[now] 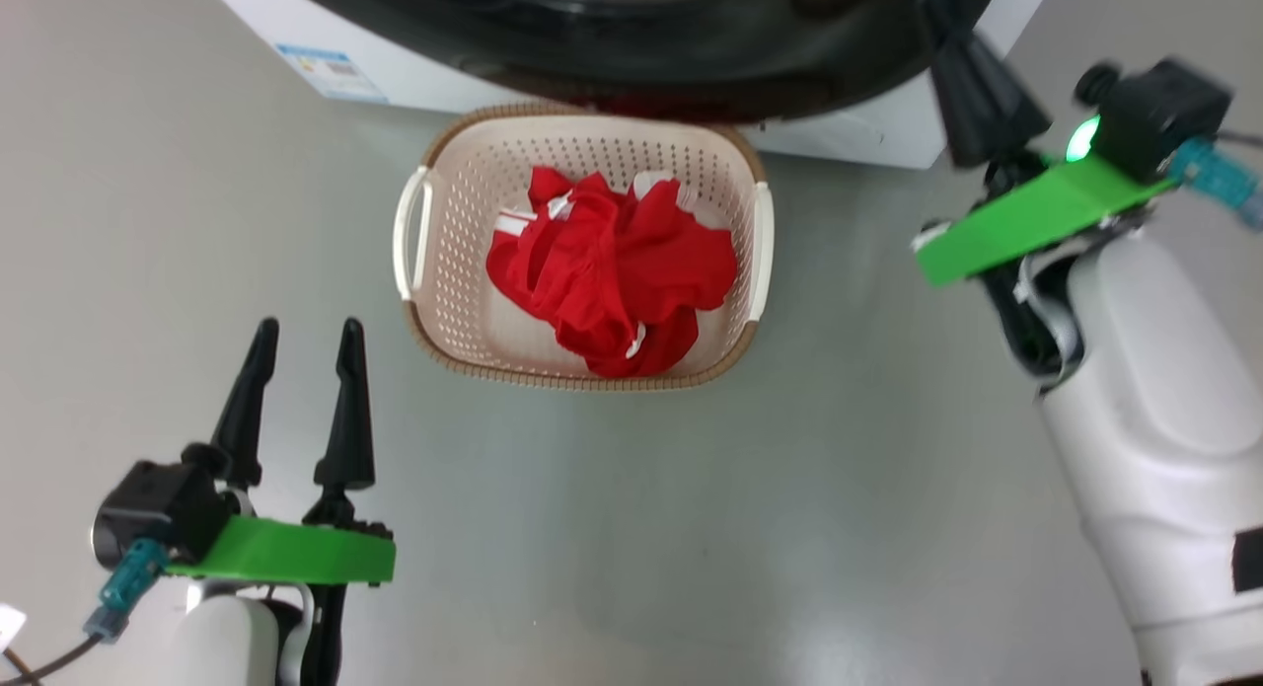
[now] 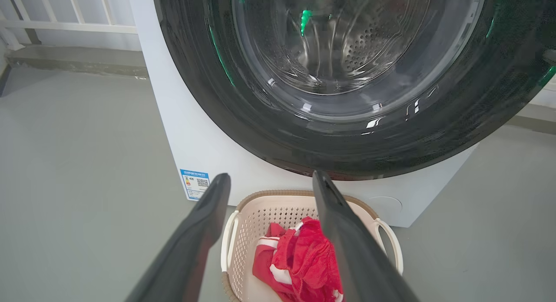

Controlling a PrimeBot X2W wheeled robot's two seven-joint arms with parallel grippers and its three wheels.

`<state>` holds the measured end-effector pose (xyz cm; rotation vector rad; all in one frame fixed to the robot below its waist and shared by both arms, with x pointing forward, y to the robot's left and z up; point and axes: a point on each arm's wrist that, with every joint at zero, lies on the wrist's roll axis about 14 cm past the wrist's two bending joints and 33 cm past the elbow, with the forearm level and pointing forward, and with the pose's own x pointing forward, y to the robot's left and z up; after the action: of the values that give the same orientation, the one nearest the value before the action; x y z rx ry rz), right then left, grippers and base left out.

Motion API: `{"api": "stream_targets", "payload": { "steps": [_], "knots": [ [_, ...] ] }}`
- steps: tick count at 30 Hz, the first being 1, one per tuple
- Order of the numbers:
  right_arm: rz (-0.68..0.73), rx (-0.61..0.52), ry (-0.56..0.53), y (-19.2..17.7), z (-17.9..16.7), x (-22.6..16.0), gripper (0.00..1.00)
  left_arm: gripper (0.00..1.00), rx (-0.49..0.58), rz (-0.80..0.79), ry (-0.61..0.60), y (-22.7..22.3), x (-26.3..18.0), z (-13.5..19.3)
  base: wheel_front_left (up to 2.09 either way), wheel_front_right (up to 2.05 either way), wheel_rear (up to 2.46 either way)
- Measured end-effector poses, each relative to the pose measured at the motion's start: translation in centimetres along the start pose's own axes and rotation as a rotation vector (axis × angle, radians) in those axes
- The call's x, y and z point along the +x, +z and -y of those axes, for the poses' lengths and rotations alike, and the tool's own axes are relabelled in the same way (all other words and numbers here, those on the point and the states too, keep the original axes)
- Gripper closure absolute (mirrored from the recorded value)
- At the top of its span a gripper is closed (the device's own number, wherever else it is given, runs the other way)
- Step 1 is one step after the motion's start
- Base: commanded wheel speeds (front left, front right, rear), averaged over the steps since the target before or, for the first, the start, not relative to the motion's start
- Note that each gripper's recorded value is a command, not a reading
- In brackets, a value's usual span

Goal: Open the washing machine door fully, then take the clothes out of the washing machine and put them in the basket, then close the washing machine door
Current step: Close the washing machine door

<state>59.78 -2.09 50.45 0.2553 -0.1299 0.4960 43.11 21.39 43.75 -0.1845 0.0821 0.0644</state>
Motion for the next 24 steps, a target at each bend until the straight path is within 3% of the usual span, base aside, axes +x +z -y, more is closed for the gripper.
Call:
{"api": "stream_targets", "payload": {
  "steps": [13, 24],
  "knots": [
    [0.070, 0.027, -0.045, 0.8, 2.3, 4.0, 1.00, 0.00, -0.001, -0.023, 0.009, -1.1, 1.0, -0.5, 0.00, 0.00, 0.00],
    [0.094, 0.021, -0.037, 1.2, 1.8, 4.8, 1.00, 0.00, 0.001, -0.017, 0.005, -1.0, 1.5, -0.4, 0.00, 0.00, 0.00]
  ]
}}
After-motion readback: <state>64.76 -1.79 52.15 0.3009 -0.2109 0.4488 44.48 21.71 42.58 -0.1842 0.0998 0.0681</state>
